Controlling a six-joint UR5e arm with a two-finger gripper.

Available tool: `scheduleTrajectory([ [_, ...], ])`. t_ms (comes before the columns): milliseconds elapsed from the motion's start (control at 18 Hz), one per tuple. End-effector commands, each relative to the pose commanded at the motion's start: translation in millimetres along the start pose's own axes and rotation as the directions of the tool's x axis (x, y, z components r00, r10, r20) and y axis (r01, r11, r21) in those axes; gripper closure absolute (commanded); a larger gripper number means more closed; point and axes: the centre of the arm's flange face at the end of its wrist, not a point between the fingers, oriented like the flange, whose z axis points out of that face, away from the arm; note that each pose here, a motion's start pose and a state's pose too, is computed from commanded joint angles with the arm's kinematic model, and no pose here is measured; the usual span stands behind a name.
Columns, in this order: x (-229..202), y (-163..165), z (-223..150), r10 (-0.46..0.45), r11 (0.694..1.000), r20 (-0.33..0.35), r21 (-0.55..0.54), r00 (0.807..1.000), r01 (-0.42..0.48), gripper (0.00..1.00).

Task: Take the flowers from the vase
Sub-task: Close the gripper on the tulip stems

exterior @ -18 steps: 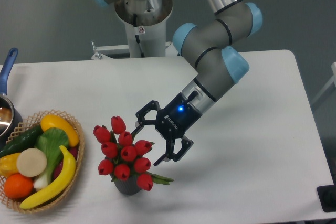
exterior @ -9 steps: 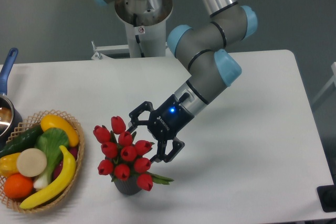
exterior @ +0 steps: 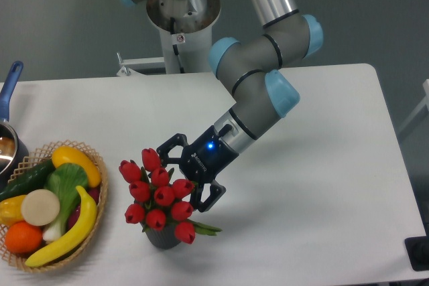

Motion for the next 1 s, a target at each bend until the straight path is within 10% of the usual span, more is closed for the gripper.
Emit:
scheduleTrajectory([
  [556, 2.0, -8.7, 5.0, 0.017, 1.0, -0.007, 0.008, 1.0, -0.017, 0.01],
  [1000, 1.8, -8.5, 5.4, 0.011, 1.0, -0.008, 0.012, 1.0, -0.011, 0.41],
])
